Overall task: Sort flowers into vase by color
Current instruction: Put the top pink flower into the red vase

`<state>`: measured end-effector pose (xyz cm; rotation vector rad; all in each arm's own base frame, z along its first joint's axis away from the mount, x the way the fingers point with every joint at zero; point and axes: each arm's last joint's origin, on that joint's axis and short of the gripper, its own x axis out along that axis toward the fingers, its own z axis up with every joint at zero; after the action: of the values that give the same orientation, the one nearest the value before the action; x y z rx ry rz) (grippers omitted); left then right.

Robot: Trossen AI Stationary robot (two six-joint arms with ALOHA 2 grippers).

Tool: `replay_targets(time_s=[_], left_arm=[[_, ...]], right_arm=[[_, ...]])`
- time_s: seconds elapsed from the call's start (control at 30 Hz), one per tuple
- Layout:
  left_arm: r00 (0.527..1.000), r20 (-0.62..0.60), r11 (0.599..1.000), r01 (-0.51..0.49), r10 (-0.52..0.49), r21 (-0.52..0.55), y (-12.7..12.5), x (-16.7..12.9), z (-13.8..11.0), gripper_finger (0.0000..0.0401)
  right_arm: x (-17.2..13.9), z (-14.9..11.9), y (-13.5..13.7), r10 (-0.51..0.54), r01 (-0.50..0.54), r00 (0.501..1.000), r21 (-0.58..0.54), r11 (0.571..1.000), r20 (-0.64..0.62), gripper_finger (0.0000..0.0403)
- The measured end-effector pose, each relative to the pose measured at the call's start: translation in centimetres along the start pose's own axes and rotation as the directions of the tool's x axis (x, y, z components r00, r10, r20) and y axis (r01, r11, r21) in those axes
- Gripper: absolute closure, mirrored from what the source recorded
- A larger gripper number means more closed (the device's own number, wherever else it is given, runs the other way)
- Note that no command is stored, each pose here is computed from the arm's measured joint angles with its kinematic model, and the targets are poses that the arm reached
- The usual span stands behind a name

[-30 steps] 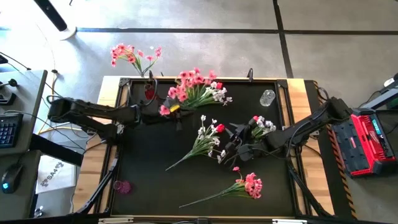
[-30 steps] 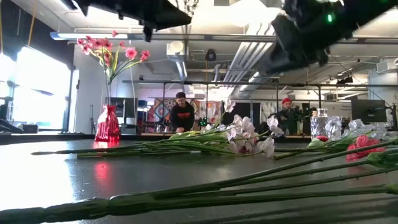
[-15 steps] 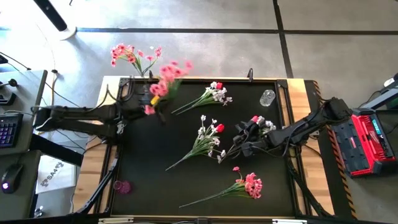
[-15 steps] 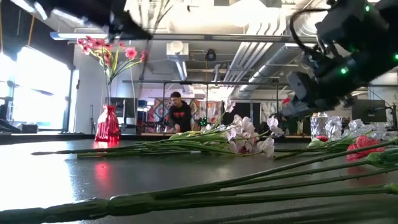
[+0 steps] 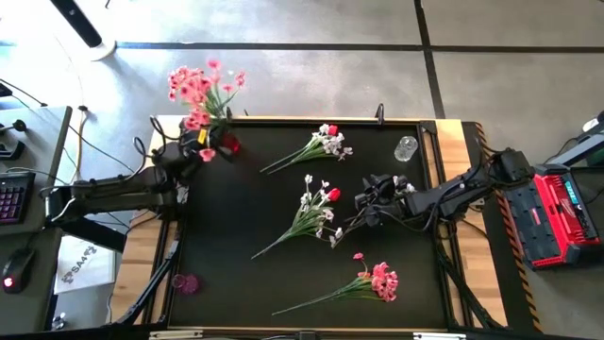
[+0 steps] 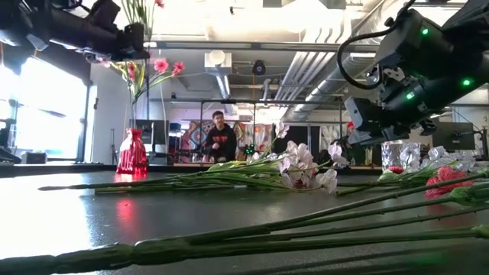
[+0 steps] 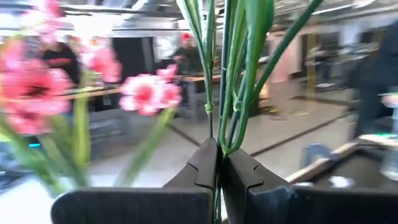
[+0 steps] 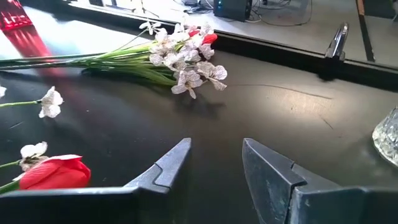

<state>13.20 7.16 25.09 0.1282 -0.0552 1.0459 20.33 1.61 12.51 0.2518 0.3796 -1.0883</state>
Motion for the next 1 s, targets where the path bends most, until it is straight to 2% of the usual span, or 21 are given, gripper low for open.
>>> replay_targets(time_s=[0.1,0.23,0.6,0.73,0.87,1.0], left_arm=[[0.997,-0.015,0.996,-0.081,0.082,0.041,0.7,0.5,-0.2,0.0401],[0.989,-0.026,0.989,-0.147,0.148,0.033,1.7,1.1,-0.5,0.0401],[0.971,-0.123,0.979,-0.202,0.204,0.034,3.0,3.3,-2.5,0.0401],[0.954,-0.185,0.970,-0.243,0.234,-0.025,3.2,3.8,-3.5,0.0400],[0.938,-0.260,0.961,-0.259,0.228,-0.094,3.2,3.9,-4.5,0.0375],[0.925,-0.307,0.955,-0.273,0.226,-0.120,3.2,3.7,-5.0,0.0326]], right_arm=[[0.2,0.1,0.0,-0.006,0.006,1.000,0.000,1.000,0.000,0.0273],[0.3,0.2,-0.1,-0.014,0.014,1.000,0.005,1.000,0.000,0.0273],[0.8,0.4,-0.3,-0.038,0.038,0.999,-0.028,0.999,0.000,0.0272],[0.8,0.4,-0.3,-0.039,0.039,0.999,-0.046,0.998,-0.001,0.0272],[0.8,0.5,-0.2,-0.027,0.027,1.000,-0.021,0.999,0.002,0.0272],[0.5,0.4,0.2,0.013,-0.013,1.000,-0.001,1.000,-0.012,0.0272]])
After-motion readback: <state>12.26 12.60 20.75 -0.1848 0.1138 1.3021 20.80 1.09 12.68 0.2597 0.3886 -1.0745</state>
